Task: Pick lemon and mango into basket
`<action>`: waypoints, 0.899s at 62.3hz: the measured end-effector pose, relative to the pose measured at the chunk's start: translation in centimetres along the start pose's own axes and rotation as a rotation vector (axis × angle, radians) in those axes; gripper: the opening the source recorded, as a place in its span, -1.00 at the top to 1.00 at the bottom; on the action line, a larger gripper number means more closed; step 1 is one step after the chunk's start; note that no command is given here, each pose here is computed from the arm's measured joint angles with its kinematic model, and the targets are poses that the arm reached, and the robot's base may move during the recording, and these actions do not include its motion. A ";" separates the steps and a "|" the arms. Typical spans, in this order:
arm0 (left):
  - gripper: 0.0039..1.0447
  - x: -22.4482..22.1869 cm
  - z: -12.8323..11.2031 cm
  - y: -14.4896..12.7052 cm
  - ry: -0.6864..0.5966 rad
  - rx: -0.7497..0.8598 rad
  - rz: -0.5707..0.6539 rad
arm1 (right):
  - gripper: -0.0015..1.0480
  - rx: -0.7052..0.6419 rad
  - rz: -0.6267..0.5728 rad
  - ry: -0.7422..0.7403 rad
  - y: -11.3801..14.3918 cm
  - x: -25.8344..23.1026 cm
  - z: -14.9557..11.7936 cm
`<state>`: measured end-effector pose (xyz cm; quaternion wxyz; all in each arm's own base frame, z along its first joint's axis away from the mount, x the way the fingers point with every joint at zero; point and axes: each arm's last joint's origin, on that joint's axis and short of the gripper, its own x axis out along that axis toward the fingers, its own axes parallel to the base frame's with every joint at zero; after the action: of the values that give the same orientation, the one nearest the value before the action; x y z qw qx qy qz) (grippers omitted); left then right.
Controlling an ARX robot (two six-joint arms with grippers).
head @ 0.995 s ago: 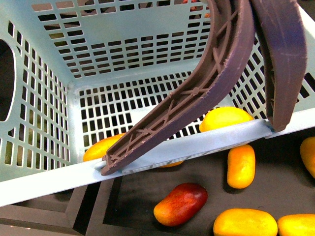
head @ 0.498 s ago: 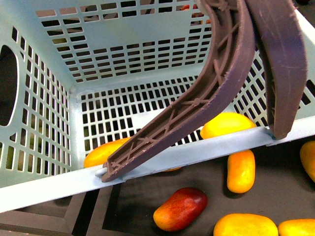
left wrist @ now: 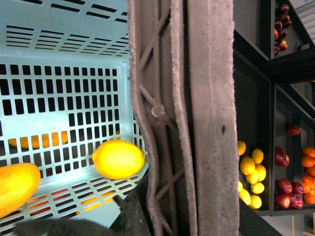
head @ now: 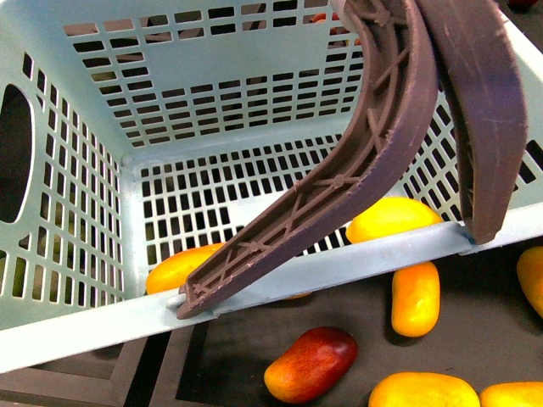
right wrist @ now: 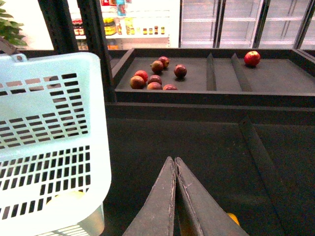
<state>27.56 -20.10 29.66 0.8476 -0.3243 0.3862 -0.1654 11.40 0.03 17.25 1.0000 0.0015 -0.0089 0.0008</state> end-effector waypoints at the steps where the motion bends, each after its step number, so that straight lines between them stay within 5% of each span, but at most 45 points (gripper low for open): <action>1: 0.72 0.0 0.0 0.0 0.000 0.000 0.000 | 0.96 0.000 0.000 0.000 0.0 0.0 0.0; 39: 0.72 0.0 0.0 0.0 0.000 0.001 0.000 | 0.94 -0.001 0.000 0.007 0.0 -1.7 -0.3; 56: 0.72 0.0 0.0 0.0 -0.001 0.001 0.001 | 0.05 0.000 0.000 0.006 0.0 -1.7 -0.3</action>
<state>27.57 -20.10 29.66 0.8480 -0.3239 0.3858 -0.1650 9.70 0.03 16.90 1.0000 0.0013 -0.0060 0.0006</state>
